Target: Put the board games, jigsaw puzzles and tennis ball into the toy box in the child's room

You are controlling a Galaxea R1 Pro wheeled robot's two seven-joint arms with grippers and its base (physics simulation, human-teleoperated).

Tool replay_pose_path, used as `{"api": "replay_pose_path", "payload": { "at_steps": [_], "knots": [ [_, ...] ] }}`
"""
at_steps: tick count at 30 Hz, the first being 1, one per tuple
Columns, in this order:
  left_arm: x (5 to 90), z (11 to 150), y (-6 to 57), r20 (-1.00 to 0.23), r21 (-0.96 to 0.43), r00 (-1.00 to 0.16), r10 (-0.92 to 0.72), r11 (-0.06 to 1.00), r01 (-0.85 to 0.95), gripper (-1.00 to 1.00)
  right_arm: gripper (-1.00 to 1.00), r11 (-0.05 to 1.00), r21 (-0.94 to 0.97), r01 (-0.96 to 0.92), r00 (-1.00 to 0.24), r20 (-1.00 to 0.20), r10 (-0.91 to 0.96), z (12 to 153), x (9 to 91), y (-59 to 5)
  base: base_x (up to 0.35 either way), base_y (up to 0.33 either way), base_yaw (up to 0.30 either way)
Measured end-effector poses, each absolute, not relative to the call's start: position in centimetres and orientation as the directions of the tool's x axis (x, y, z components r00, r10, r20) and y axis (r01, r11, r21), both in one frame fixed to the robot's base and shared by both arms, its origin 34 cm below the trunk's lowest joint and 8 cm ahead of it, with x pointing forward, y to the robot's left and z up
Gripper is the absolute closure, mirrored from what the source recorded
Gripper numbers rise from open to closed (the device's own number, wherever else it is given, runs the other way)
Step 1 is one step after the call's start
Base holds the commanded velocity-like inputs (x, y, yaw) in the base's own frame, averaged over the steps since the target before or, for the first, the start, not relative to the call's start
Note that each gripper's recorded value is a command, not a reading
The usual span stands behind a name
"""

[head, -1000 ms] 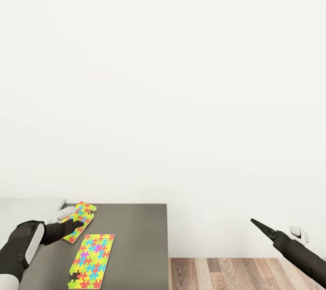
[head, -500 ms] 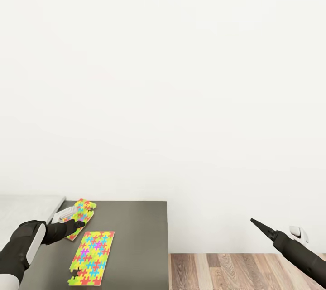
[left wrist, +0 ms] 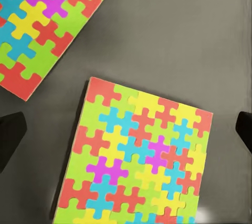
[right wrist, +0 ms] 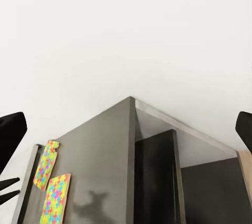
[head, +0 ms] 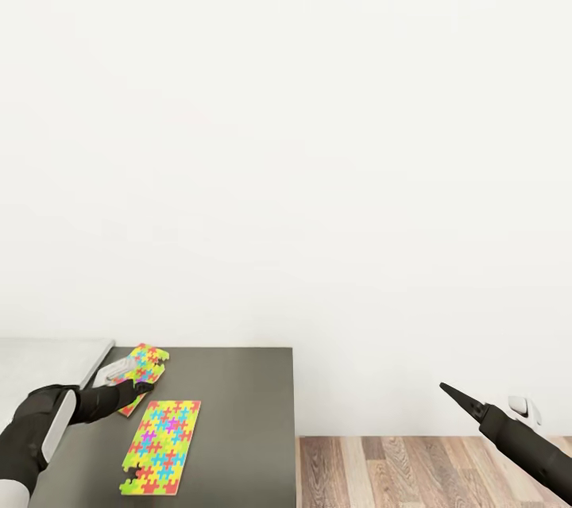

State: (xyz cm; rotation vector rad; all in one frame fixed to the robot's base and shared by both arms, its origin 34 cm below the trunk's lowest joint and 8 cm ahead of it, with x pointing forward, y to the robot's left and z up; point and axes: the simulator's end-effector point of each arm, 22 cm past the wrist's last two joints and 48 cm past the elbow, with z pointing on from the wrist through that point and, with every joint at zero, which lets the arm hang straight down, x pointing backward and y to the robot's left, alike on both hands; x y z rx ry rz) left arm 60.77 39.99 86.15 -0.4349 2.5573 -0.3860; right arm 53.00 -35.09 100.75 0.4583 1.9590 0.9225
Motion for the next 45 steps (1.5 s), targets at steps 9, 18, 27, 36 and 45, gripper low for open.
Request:
{"api": "replay_pose_path", "payload": {
  "at_steps": [9,18,27,36,45],
  "knots": [
    [60.7,86.5,41.6,-0.442,-0.346,-0.817,-0.370,0.911,-0.226,-1.00,-1.00,0.652,0.758,-0.030,-0.540,-0.561,0.628,100.1,53.0,-35.0,0.000,0.000,0.000],
    [60.5,85.8,41.8,-0.433,-0.342,-0.822,-0.369,0.912,-0.229,-1.00,-1.00,0.650,0.760,-0.020,-0.547,-0.552,0.629,99.5,53.0,-34.9,0.000,0.000,0.000],
    [60.3,85.0,41.6,-0.420,-0.340,-0.830,-0.368,0.911,-0.232,-1.00,-1.00,0.651,0.759,-0.009,-0.556,-0.545,0.628,98.9,53.0,-34.9,0.000,0.000,0.000],
    [60.0,84.2,41.5,-0.404,-0.336,-0.838,-0.367,0.911,-0.237,-1.00,-1.00,0.651,0.759,0.002,-0.563,-0.537,0.628,98.3,53.0,-35.0,0.000,0.000,0.000],
    [59.5,83.0,38.8,-0.369,-0.356,-0.879,-0.302,0.920,-0.166,-1.00,-1.00,0.650,0.760,0.012,-0.570,-0.529,0.628,97.8,53.0,-35.0,0.000,0.000,0.000]
  ]
}}
